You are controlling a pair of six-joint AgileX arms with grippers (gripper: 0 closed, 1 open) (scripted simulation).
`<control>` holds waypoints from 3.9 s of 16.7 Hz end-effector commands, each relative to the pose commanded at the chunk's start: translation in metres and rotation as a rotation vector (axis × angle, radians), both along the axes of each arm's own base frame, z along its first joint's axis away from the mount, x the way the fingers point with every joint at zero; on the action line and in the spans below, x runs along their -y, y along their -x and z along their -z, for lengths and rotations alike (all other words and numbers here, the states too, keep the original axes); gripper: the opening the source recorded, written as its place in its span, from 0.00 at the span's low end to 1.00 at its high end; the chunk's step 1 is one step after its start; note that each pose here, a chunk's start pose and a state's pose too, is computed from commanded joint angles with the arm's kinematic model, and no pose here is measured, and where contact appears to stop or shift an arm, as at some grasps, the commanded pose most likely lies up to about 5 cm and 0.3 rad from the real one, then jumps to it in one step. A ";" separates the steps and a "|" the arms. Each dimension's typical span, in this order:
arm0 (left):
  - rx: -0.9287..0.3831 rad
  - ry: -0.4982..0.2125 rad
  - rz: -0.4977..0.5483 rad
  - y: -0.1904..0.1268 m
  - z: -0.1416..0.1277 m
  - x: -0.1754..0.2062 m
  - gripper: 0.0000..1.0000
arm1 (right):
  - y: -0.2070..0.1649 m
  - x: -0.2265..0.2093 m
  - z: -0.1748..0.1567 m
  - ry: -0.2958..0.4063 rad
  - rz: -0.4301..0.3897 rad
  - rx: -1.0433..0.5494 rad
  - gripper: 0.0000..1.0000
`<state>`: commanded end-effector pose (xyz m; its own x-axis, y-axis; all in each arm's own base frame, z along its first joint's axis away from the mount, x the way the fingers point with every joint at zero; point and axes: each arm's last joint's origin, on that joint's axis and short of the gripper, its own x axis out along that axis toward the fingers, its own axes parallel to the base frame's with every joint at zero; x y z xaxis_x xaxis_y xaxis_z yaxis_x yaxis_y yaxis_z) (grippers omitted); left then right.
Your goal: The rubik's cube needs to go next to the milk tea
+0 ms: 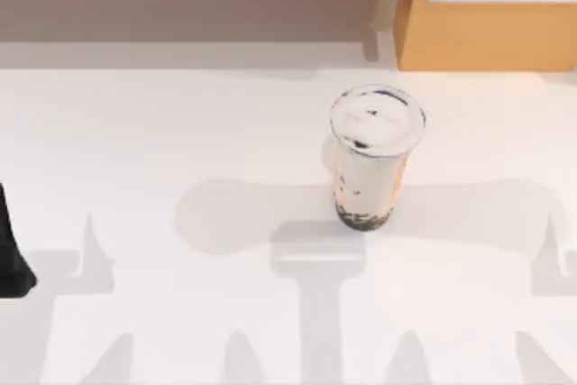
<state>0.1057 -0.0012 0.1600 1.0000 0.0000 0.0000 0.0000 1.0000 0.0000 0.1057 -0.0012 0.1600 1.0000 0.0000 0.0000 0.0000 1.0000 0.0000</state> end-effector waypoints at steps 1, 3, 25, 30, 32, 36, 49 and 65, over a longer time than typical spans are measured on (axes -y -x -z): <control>0.000 0.000 0.000 0.000 0.000 0.000 1.00 | 0.000 0.000 0.000 0.000 0.000 0.000 1.00; 0.002 0.000 0.000 0.000 -0.002 0.000 1.00 | 0.000 0.000 0.000 0.000 0.000 0.000 1.00; 0.000 0.002 0.019 -0.251 -0.034 -0.106 1.00 | 0.000 0.000 0.000 0.000 0.000 0.000 1.00; 0.000 0.000 0.020 -0.276 0.001 -0.127 1.00 | 0.000 0.000 0.000 0.000 0.000 0.000 1.00; 0.000 0.000 0.020 -0.277 0.002 -0.128 1.00 | 0.000 0.000 0.000 0.000 0.000 0.000 1.00; -0.004 0.002 0.023 -0.278 0.003 -0.126 1.00 | 0.000 0.000 0.000 0.000 0.000 0.000 1.00; 0.000 0.000 0.020 -0.337 0.002 -0.127 1.00 | 0.000 0.000 0.000 0.000 0.000 0.000 1.00; 0.000 0.000 0.020 -0.337 0.002 -0.127 0.00 | 0.000 0.000 0.000 0.000 0.000 0.000 1.00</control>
<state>0.4430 0.1259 0.1576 0.9998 -0.0199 -0.0001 0.0199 0.9998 -0.0003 0.1057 -0.0012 0.1600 1.0000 0.0000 0.0000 0.0000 1.0000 0.0000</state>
